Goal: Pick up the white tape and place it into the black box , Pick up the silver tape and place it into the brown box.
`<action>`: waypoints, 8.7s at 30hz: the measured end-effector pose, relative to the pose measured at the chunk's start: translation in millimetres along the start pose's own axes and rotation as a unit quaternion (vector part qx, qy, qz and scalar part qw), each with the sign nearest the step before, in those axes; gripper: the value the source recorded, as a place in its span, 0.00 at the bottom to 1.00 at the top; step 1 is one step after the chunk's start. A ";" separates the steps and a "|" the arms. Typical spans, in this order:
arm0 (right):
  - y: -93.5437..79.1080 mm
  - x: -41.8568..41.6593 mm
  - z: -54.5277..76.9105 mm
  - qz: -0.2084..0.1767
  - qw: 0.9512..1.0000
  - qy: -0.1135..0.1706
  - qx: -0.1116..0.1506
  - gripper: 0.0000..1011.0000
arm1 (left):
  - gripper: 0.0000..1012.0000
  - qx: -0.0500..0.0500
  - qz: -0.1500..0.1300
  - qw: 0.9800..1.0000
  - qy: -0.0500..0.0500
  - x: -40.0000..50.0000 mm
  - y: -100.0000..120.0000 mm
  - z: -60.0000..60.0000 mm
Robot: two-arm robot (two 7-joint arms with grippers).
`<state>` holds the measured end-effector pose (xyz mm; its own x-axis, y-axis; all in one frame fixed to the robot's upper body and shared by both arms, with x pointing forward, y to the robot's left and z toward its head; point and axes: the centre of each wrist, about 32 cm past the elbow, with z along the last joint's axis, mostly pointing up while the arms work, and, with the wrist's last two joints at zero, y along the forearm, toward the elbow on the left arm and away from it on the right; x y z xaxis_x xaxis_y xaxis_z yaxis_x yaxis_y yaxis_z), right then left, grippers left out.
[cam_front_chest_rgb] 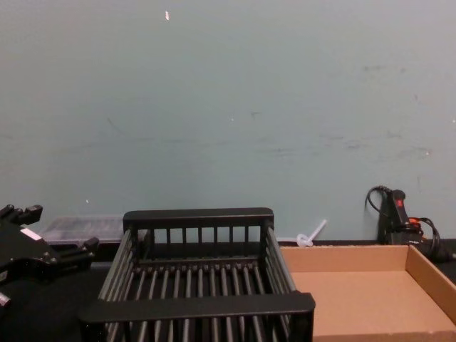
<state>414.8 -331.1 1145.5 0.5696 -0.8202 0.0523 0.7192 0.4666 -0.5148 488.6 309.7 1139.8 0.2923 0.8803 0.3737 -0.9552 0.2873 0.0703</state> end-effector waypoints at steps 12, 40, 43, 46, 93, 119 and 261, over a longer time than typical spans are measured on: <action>1.7 0.7 -0.8 0.005 1.000 0.005 -0.004 0.99 | 0.99 0.000 0.000 1.000 0.000 0.0 0.0 0.0; 1.9 0.2 -0.9 0.007 1.000 0.005 -0.005 0.90 | 0.99 0.000 0.000 1.000 0.000 0.0 0.0 0.0; 1.9 0.1 -0.9 0.007 1.000 0.005 -0.005 0.83 | 0.99 0.000 0.000 1.000 0.000 0.0 0.0 0.0; 1.9 0.1 -0.8 0.007 1.000 0.005 -0.005 0.73 | 0.99 0.000 0.000 1.000 0.000 0.0 0.0 0.0; 0.1 -1.0 1.5 0.007 1.000 -0.005 0.009 0.10 | 0.99 0.000 0.000 1.000 0.000 0.0 0.0 0.0; 35.3 6.6 70.3 -0.010 0.994 -0.032 0.108 0.10 | 0.99 0.000 0.000 1.000 0.000 0.0 0.0 0.0; 47.9 -39.0 81.0 0.175 0.979 -0.107 -0.007 0.99 | 0.99 0.000 0.000 1.000 0.000 0.0 0.0 0.0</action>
<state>459.3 -249.9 1188.1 0.8511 -0.5228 0.0486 0.4612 0.7002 -0.5450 488.6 309.7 1139.8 0.2923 0.8803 0.3737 -0.9553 0.2873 0.0703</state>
